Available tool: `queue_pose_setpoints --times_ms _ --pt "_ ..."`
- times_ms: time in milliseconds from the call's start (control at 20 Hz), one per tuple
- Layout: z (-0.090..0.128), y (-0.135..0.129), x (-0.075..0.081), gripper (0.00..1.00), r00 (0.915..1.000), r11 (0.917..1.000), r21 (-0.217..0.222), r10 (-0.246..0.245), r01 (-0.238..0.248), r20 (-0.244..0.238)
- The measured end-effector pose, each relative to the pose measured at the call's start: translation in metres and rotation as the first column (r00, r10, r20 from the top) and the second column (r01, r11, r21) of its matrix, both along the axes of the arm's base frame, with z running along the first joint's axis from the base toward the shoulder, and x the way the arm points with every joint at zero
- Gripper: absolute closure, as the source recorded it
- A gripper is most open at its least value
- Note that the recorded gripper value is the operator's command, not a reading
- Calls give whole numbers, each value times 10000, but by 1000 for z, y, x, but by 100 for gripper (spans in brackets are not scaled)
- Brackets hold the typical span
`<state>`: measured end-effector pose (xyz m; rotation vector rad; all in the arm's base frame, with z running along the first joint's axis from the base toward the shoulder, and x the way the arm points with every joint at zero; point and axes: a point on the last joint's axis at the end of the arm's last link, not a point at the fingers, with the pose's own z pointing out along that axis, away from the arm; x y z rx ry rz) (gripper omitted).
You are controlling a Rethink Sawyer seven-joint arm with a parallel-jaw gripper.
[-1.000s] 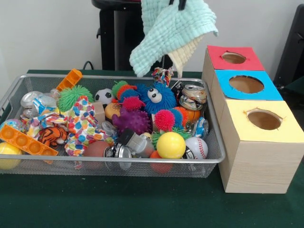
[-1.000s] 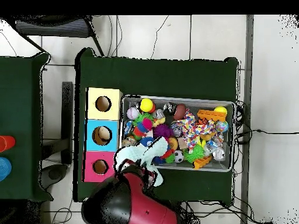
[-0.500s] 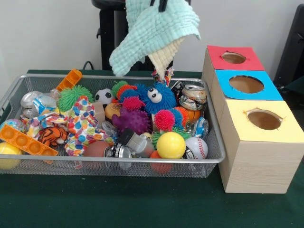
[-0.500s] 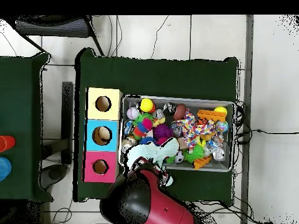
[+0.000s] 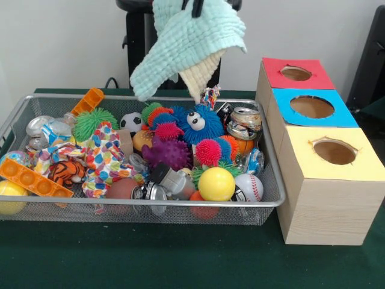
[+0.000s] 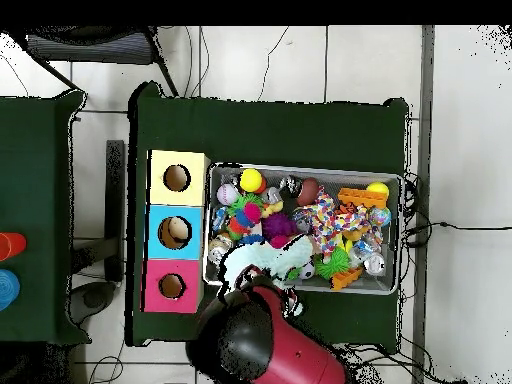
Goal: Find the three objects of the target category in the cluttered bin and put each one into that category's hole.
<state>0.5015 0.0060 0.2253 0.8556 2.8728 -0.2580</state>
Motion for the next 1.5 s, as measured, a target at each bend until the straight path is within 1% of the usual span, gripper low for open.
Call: queue_pose_setpoints --times_ms 50,100,250,300,500,600,650,800,900,950,1150,1400,1450,1500 --pt "-2 -7 3 100 9999 9999 -2 -113 113 13" --pt "-5 -20 8 100 9995 9995 -31 -304 304 54" --pt "-8 -35 15 100 9986 9987 -86 -509 510 138" --pt "-11 -49 21 100 9977 9978 -169 -636 640 235" --pt "-16 -68 27 100 9966 9966 -327 -740 752 362" --pt "-23 -81 28 100 9962 9958 -433 -794 809 367" --pt "-30 -91 27 100 9962 9952 -512 -819 833 287" --pt "-38 -101 23 100 9964 9948 -572 -835 843 158" --pt "-47 -110 19 100 9966 9947 -613 -822 820 -12" --pt "-56 -116 16 100 9966 9948 -637 -804 791 -173" --pt "-72 -125 9 100 9965 9953 -698 -700 667 -462" --pt "-95 -128 0 100 9952 9959 -867 -354 275 -908" --pt "-103 -128 -3 100 9944 9955 -945 -187 89 -1043" --pt "-106 -129 -3 100 9941 9952 -976 -121 15 -1080"
